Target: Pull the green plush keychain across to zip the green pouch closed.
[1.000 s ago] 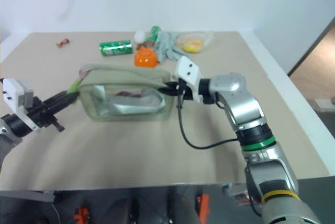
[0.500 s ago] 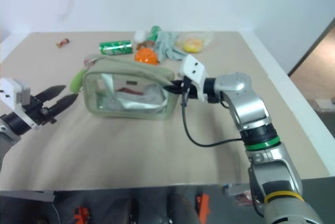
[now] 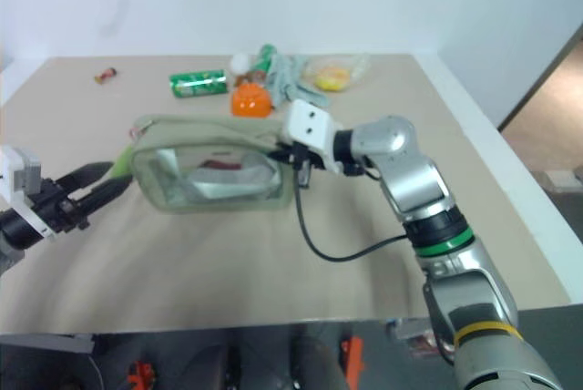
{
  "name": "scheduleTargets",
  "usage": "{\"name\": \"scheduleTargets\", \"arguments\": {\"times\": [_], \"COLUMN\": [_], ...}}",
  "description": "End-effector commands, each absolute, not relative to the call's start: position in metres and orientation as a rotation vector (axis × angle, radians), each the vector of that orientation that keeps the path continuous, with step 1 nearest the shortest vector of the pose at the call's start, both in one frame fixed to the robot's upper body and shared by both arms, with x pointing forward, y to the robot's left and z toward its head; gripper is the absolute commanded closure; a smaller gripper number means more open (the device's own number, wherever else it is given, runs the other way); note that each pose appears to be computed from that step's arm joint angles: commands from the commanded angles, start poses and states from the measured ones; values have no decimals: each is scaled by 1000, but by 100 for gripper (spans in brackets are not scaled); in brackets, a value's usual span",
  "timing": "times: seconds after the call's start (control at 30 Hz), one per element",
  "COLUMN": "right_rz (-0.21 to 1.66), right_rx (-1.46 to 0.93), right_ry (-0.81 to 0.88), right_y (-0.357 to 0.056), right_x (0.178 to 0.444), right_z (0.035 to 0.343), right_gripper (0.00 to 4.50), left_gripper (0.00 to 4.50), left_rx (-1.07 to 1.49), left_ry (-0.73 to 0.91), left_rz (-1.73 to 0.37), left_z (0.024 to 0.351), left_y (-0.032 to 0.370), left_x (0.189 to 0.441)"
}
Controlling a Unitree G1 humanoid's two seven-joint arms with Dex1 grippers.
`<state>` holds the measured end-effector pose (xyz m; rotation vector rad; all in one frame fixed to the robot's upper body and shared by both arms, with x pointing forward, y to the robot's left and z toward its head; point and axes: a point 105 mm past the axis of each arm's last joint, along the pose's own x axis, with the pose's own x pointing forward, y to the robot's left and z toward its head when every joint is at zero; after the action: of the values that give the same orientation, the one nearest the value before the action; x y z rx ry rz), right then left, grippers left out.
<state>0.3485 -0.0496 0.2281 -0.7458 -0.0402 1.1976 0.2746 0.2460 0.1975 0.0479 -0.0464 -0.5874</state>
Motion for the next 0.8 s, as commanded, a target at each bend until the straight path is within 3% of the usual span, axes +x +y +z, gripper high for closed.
{"name": "scheduleTargets", "arguments": {"times": [0.03,0.27,0.8], "right_rz": [1220,1249,1230], "right_rx": [-628,-448,-504], "right_ry": [-78,-58,-51], "right_y": [-35,-29,-34], "right_x": [338,333,335], "right_z": [254,270,264], "right_gripper": [450,450,450], "left_gripper": [182,182,182], "left_rx": [97,97,-36], "left_ry": [-97,-99,-82], "left_rz": [-594,-567,-484], "left_z": [215,213,206], "left_y": [243,248,278], "left_x": [270,273,277]}}
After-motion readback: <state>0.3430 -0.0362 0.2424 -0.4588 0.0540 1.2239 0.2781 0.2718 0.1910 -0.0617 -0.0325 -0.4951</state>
